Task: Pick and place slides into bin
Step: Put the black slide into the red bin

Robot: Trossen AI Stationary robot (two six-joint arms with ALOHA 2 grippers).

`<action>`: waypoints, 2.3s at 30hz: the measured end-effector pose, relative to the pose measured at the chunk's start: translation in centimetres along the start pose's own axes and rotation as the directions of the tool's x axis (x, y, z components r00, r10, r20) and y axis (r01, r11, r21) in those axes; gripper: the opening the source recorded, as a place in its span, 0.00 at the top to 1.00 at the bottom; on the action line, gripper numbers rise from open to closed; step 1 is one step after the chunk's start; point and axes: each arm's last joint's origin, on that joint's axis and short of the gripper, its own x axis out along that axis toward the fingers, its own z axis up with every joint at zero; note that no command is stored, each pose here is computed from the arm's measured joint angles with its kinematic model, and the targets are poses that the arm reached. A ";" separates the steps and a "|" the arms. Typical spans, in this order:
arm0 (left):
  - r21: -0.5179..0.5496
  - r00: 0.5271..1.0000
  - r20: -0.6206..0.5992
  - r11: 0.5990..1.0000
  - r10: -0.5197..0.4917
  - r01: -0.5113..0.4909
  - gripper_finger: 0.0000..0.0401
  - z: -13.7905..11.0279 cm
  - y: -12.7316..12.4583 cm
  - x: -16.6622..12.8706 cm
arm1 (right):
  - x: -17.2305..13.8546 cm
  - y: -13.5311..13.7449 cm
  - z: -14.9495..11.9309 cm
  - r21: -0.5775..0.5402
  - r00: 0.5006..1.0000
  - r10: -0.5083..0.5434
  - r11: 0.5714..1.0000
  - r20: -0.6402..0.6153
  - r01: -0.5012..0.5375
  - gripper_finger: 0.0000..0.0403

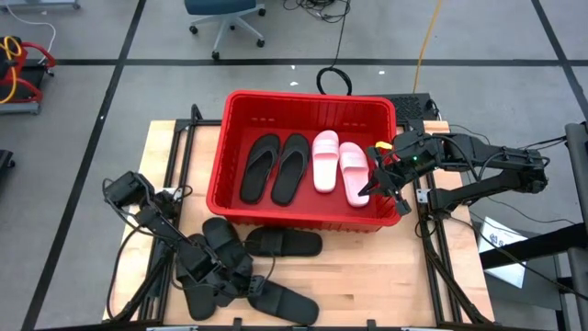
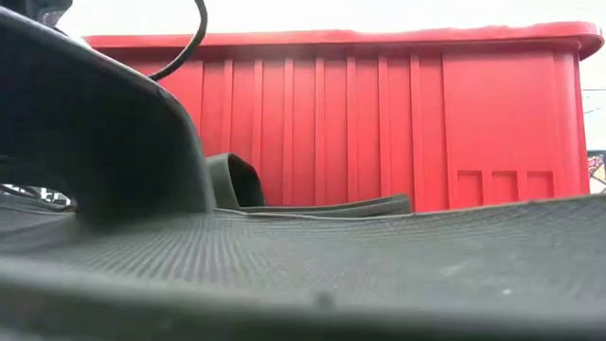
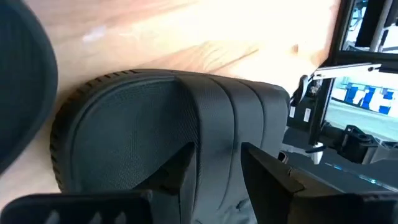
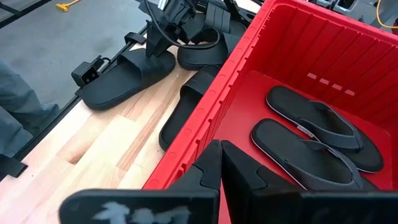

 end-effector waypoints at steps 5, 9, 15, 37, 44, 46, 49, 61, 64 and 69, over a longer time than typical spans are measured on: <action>0.010 1.000 0.000 1.000 -0.006 0.006 0.70 0.0 0.0 0.0 | 0.0 0.0 0.0 0.000 1.000 0.000 1.000 0.000 0.000 1.00; 0.043 1.000 0.002 0.999 -0.011 0.011 0.70 0.1 -0.1 0.0 | 0.0 0.0 0.0 0.001 1.000 0.000 1.000 0.000 0.000 1.00; 0.062 1.000 0.003 0.998 -0.012 0.011 0.70 0.1 -0.2 0.1 | 0.0 0.0 0.0 0.001 1.000 0.000 1.000 0.000 0.000 1.00; 0.115 1.000 -0.004 0.993 -0.018 0.018 1.00 0.1 -0.2 0.1 | 0.0 0.0 0.0 0.002 1.000 0.000 1.000 0.000 0.000 1.00; 0.104 0.999 -0.016 0.994 -0.039 0.040 1.00 -0.1 -0.9 -0.4 | 0.0 0.0 0.0 0.001 1.000 0.000 1.000 0.000 0.000 1.00; 0.098 0.998 -0.026 0.994 -0.053 0.055 1.00 -0.1 -1.3 -0.9 | 0.0 0.0 0.0 0.001 1.000 0.000 1.000 0.000 0.000 1.00; 0.094 0.996 -0.040 0.992 -0.075 0.078 1.00 -0.1 -1.9 -1.6 | 0.0 0.0 0.0 0.000 1.000 -0.001 1.000 0.001 0.001 1.00; 0.164 0.979 -0.008 0.966 -0.202 0.201 1.00 0.5 -4.8 -5.4 | 0.0 0.0 0.0 0.000 1.000 -0.001 1.000 0.000 0.001 1.00; 0.174 0.981 0.004 0.966 -0.196 0.193 1.00 0.9 -5.1 -6.3 | 0.0 0.0 0.0 0.000 1.000 -0.001 1.000 0.000 0.001 1.00; 0.190 0.980 0.011 0.963 -0.199 0.193 1.00 1.4 -5.6 -7.6 | 0.0 0.0 0.0 0.000 1.000 -0.001 1.000 0.000 0.001 1.00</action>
